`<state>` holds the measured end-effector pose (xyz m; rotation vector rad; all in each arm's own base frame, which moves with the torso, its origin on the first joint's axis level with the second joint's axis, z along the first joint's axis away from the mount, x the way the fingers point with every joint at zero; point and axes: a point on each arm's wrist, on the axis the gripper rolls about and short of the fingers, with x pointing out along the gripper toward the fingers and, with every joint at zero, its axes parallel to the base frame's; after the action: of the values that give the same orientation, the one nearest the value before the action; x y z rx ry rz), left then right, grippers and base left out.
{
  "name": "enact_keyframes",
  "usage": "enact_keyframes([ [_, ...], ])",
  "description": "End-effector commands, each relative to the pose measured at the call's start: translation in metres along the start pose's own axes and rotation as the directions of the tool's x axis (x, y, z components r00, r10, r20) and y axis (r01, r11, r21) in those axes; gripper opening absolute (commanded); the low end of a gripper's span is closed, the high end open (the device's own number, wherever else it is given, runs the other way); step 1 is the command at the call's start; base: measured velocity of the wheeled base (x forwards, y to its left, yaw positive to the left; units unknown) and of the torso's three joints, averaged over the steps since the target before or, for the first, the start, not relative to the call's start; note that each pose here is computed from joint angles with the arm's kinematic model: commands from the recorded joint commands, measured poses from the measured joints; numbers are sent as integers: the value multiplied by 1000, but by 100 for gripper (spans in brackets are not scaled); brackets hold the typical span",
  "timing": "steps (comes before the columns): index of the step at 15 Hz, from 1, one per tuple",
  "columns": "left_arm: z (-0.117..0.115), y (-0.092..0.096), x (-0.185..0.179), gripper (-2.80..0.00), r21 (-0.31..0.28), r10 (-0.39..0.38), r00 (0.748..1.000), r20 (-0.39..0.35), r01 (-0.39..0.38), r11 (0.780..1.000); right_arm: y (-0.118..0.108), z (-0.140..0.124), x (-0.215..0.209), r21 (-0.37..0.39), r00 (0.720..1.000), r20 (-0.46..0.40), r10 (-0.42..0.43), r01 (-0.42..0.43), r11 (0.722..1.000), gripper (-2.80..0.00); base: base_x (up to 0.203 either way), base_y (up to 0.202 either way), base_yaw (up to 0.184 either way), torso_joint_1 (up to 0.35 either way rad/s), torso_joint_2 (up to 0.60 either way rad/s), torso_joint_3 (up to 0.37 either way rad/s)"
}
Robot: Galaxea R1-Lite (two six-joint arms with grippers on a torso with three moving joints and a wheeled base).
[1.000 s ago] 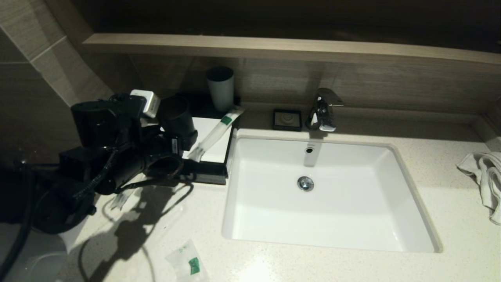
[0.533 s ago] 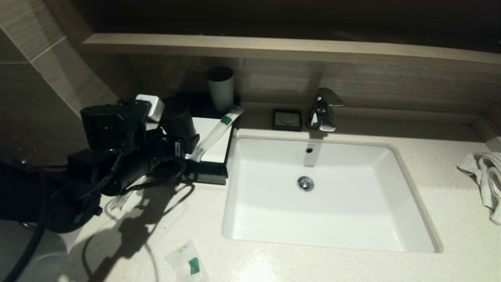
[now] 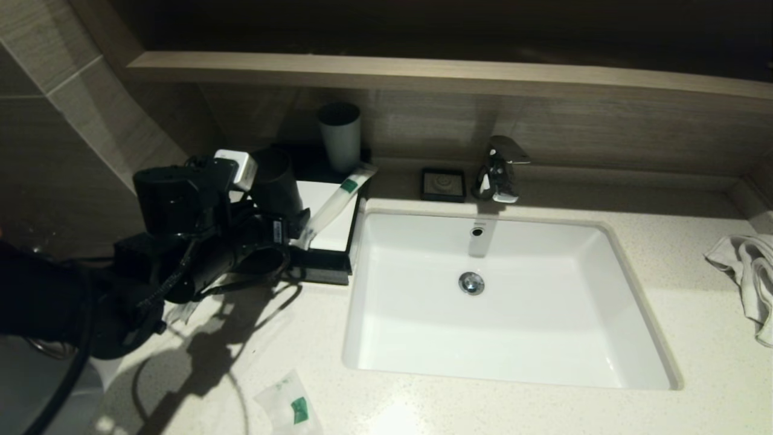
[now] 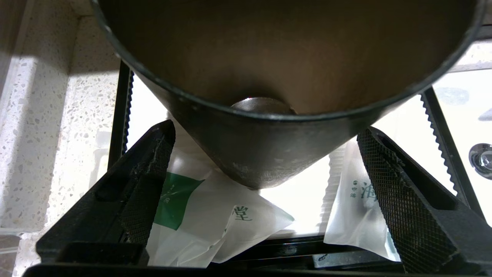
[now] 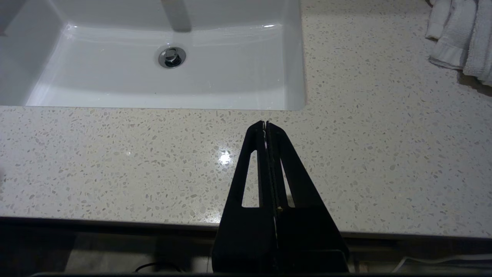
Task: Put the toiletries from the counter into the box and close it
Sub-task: Pick up the cup
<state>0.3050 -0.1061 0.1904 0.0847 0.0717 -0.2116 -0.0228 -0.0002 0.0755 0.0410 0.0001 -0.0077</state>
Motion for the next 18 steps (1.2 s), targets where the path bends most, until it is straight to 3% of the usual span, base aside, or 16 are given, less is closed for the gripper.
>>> enact_keyframes([
  [1,0,0,1,0,0,1,1000,2,-1,1000,0,0,0,0,1000,-1,0,0,1000,-280,0,0,0,0,0,0],
  [4,0,0,3,0,0,3,1000,4,-3,1000,0,0,0,0,1000,-1,0,0,1000,-280,0,0,0,0,0,0],
  [5,1,0,3,-280,-1,6,1000,6,-6,1000,0,0,0,0,1000,-1,0,0,1000,-280,0,0,0,0,0,0],
  [13,3,-1,5,-280,-2,9,1000,16,-9,1000,0,0,0,0,1000,0,0,0,1000,-280,0,0,0,0,0,0],
  [18,21,1,4,-280,-14,24,997,71,-23,1000,0,0,0,0,1000,-1,0,0,1000,-280,0,0,0,0,0,0],
])
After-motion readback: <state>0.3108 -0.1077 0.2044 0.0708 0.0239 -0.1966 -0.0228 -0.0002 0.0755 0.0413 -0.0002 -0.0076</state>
